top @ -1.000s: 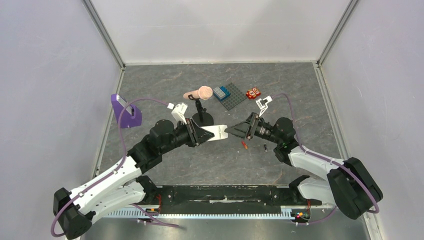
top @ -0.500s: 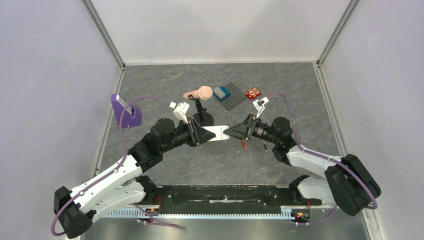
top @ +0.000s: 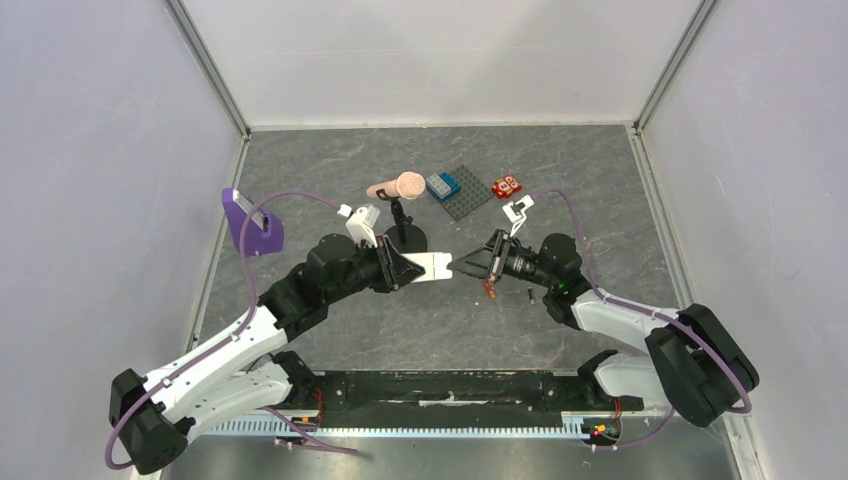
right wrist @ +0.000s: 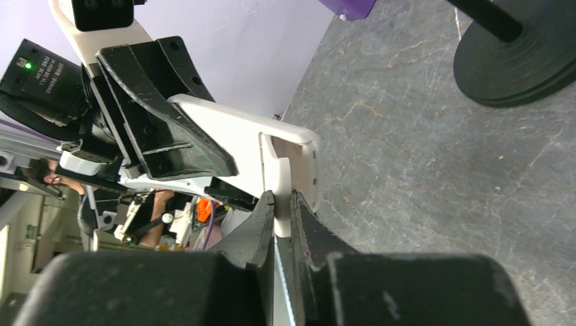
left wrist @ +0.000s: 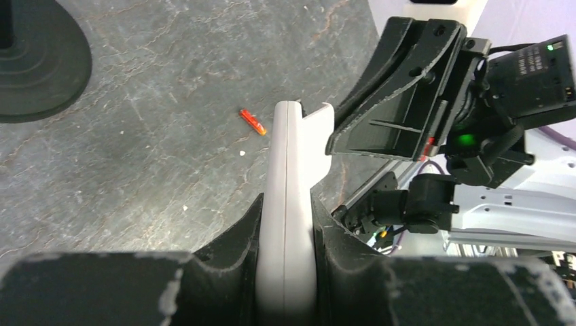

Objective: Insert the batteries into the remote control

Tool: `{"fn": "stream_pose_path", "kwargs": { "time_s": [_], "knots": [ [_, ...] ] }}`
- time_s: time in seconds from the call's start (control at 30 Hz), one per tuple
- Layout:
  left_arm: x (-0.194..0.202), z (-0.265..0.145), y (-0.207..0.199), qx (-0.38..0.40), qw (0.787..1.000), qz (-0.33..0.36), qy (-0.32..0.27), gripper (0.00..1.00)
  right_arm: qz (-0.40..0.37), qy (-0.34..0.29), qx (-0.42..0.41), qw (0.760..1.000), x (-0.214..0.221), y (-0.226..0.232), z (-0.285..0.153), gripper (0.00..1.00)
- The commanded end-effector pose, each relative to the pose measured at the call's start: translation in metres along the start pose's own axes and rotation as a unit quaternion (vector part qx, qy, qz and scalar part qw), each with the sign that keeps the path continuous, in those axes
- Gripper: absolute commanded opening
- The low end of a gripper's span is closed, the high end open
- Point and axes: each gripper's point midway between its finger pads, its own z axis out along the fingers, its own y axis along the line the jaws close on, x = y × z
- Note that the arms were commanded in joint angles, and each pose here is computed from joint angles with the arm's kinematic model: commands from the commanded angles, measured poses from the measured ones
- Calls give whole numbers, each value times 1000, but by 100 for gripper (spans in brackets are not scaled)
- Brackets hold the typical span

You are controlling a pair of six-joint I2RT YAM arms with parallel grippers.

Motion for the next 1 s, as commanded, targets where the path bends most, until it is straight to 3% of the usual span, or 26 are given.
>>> {"fn": "stream_pose_path", "kwargs": {
  "time_s": [0.0, 0.2, 0.57, 0.77, 0.97],
  "knots": [
    [-23, 0, -13, 14, 999, 31, -35, 2, -8, -6, -37, 999, -11, 19, 6, 2],
    [-24, 4, 3, -25, 998, 40, -40, 2, -5, -11, -19, 1000, -11, 11, 7, 0],
    [-24, 11, 59, -156, 985, 56, -53, 2, 10, -13, 155, 988, 1, -75, 2, 0],
    [-23, 15, 59, -144, 985, 81, -42, 2, 16, 15, 281, 959, 19, -139, -10, 0],
    [-10, 20, 41, -73, 992, 107, 1, 2, 0, 36, 362, 932, 26, -173, -25, 3]
  ]
}}
